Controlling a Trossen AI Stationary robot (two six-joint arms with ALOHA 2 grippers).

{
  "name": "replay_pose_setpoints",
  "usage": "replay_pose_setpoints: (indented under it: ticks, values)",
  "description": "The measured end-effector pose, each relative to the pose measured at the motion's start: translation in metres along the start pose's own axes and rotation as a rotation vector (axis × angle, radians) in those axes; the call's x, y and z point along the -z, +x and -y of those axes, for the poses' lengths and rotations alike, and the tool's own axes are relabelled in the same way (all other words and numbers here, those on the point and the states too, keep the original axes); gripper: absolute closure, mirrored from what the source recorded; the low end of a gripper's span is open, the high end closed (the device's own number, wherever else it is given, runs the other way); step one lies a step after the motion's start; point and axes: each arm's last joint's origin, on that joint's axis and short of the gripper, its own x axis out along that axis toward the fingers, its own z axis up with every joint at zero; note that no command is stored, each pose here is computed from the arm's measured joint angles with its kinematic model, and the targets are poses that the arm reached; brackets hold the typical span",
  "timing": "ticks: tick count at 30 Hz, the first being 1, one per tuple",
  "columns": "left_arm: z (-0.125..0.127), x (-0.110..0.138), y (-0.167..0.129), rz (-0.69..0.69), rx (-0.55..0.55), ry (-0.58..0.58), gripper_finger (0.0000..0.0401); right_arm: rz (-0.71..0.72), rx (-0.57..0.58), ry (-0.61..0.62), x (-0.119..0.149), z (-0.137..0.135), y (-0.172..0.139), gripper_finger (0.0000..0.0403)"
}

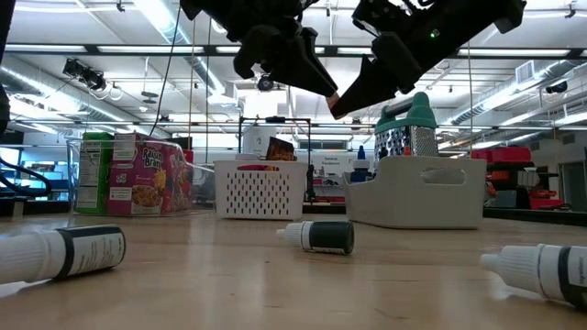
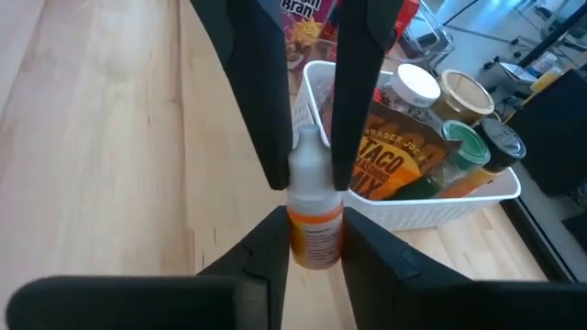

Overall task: Pick & Place Kitchen Items
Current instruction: Put the small orange food coloring into the gray bin

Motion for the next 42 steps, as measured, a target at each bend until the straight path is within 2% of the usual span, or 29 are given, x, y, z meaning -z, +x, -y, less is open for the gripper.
replay_pose_setpoints:
  ticks: [21,28,34,42]
  values:
    - [0.000,0.000,0.000,-0.002,-0.002,-0.123,0.0319,-0.006,0.001,0.007,0.001,0.000,0.000,0.0317]
    - [0.000,0.000,0.000,-0.005,-0.006,-0.185,0.0265,-0.017,0.011,0.013,0.002,0.001,0.000,0.0318]
    - [0.000,0.001,-0.001,-0.066,-0.114,-0.191,0.0219,-0.095,0.038,-0.016,0.009,0.003,-0.003,0.0318]
    - [0.000,0.002,-0.001,-0.077,-0.118,-0.239,0.0200,-0.263,0.172,0.095,0.024,0.022,-0.032,0.0318]
